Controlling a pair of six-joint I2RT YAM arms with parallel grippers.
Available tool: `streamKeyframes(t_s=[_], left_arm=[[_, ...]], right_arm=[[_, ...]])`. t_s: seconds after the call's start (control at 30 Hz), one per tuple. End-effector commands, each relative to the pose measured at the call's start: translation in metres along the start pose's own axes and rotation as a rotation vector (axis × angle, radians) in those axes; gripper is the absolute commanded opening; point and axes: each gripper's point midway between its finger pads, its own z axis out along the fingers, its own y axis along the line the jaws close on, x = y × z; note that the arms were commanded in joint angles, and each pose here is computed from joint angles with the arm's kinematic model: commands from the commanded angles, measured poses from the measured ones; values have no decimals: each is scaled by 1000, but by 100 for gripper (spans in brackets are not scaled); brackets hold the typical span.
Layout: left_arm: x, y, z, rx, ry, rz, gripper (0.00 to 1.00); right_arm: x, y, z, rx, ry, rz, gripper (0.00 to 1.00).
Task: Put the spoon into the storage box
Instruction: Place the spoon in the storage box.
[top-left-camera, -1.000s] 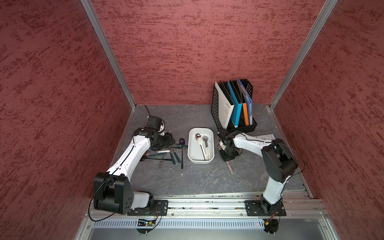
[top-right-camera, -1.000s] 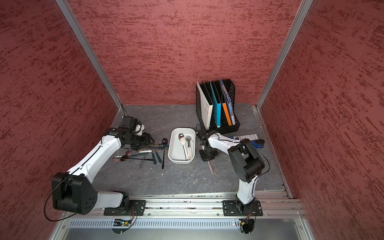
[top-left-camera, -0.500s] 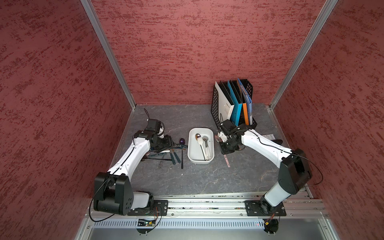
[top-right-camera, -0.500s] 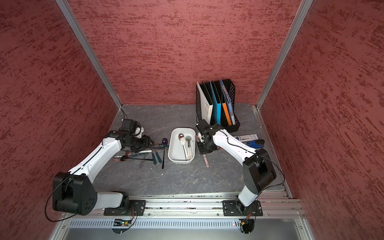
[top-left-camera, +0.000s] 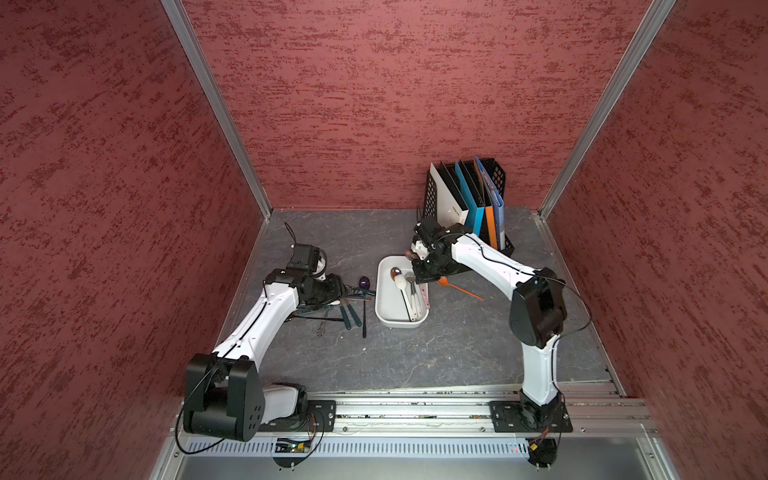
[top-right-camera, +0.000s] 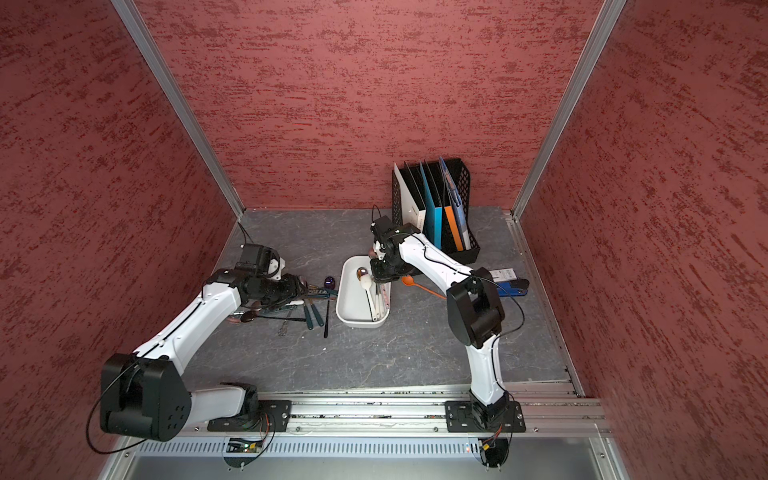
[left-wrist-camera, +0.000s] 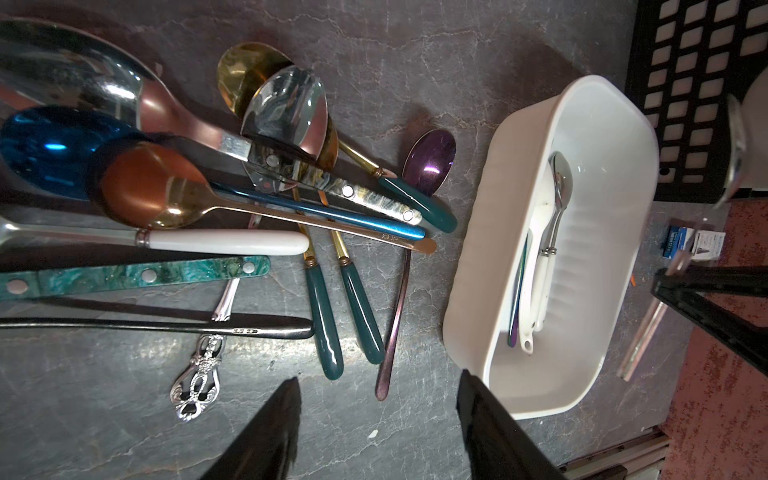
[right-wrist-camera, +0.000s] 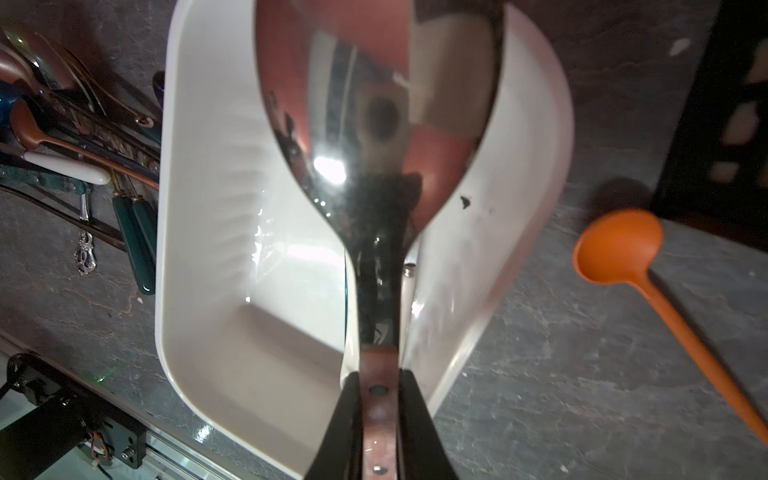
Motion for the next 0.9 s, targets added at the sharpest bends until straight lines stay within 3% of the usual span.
streamKeyframes(t_s=[0.0, 0.87], left_arm=[[-3, -2, -3, 25, -24, 0, 64], [1, -8, 5, 44, 4, -10, 64]], right_arm=[[-1, 12, -1, -24, 18, 2, 9], [31, 6, 65, 89, 168, -17, 10]])
